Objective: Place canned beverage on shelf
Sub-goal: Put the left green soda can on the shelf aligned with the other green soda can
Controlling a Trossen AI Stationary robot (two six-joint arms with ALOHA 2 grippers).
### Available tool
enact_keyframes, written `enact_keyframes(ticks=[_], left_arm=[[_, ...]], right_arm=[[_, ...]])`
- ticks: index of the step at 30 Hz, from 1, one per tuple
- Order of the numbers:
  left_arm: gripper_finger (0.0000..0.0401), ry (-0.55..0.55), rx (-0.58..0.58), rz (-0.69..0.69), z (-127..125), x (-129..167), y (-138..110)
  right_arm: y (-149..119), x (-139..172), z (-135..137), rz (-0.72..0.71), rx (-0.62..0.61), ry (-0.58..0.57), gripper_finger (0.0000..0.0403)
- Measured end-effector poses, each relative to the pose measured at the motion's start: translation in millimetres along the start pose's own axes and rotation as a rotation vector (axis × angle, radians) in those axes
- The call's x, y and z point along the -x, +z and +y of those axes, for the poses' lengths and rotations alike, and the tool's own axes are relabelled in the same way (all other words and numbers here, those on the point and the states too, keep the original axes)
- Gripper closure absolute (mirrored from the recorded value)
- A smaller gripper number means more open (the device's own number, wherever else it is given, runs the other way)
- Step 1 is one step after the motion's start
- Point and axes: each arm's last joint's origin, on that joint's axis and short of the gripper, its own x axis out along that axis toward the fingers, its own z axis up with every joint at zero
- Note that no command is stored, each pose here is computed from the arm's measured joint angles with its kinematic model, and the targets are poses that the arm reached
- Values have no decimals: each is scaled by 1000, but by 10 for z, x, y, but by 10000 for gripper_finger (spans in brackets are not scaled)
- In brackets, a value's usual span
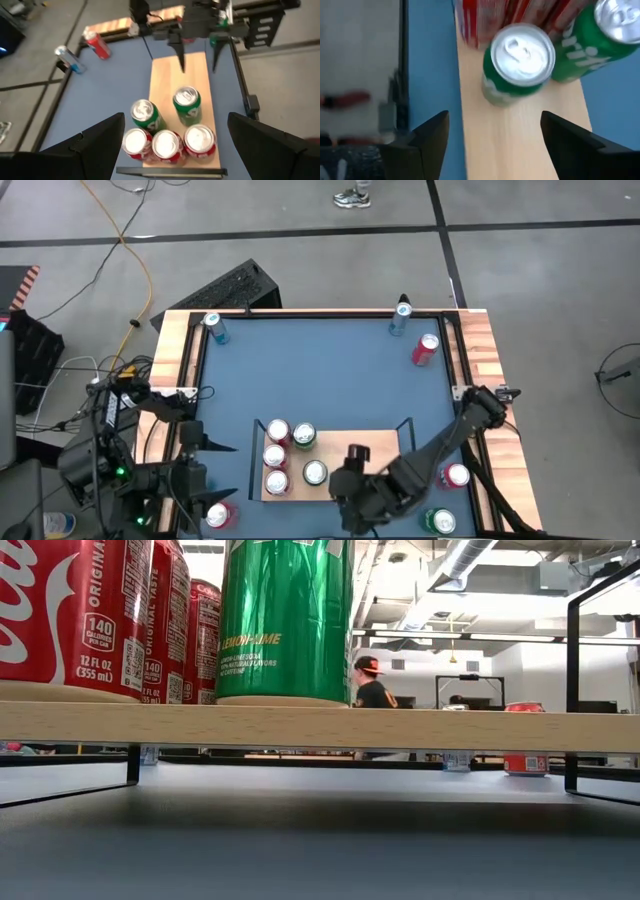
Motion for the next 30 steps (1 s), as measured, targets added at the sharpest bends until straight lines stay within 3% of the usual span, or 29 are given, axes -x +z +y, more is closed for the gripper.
enact_keyframes(ticks=[9,15,22,30], left_arm=[[62,77,4,-49,-37,-29,-45],[62,89,42,-51,-76,-42,-110],[62,102,57,-85,-87,4,-122],[62,103,58,-86,-87,3,-121]], right_arm=[[-74,-11,109,-162,-222,-87,109],[-147,-94,213,-212,-252,-94,141],[-273,-246,320,-196,-250,-121,212],[-270,-354,327,-199,-277,-131,347]])
